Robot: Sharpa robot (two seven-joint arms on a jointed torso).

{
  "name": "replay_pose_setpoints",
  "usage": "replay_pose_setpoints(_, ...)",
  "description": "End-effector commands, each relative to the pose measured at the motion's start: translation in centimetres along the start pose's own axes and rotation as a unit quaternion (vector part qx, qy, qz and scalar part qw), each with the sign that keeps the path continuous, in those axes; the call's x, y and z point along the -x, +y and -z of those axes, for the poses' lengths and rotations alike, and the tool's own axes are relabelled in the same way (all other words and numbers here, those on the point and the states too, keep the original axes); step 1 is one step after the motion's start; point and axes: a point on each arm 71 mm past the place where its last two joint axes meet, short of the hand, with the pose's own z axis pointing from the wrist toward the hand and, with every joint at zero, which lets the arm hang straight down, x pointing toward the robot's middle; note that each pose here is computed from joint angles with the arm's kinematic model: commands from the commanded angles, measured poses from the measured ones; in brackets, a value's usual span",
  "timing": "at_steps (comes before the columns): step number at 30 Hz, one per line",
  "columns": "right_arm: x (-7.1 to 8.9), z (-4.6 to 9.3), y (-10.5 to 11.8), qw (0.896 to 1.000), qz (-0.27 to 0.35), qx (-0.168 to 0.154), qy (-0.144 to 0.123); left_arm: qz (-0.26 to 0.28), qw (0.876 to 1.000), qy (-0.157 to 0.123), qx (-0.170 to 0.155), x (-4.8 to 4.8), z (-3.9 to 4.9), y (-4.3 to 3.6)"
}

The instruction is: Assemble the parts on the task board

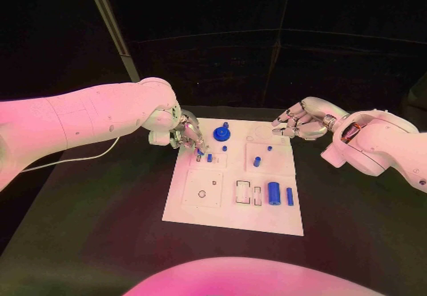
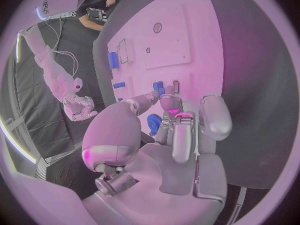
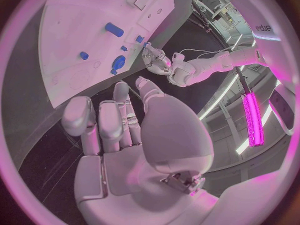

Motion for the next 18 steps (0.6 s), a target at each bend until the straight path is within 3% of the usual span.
replay_pose_setpoints(1, 0.01, -0.06, 0.28, 1.0, -0.002, 0.007, -0.001, -0.032, 0.999, 0.0, 0.015, 0.08, -0.02, -0.18)
replay_pose_setpoints(18, -0.02, -0.14, 0.34, 1.0, -0.002, 0.009, -0.002, -0.1, 0.994, -0.004, 0.042, -0.07, -0.64, -1.16)
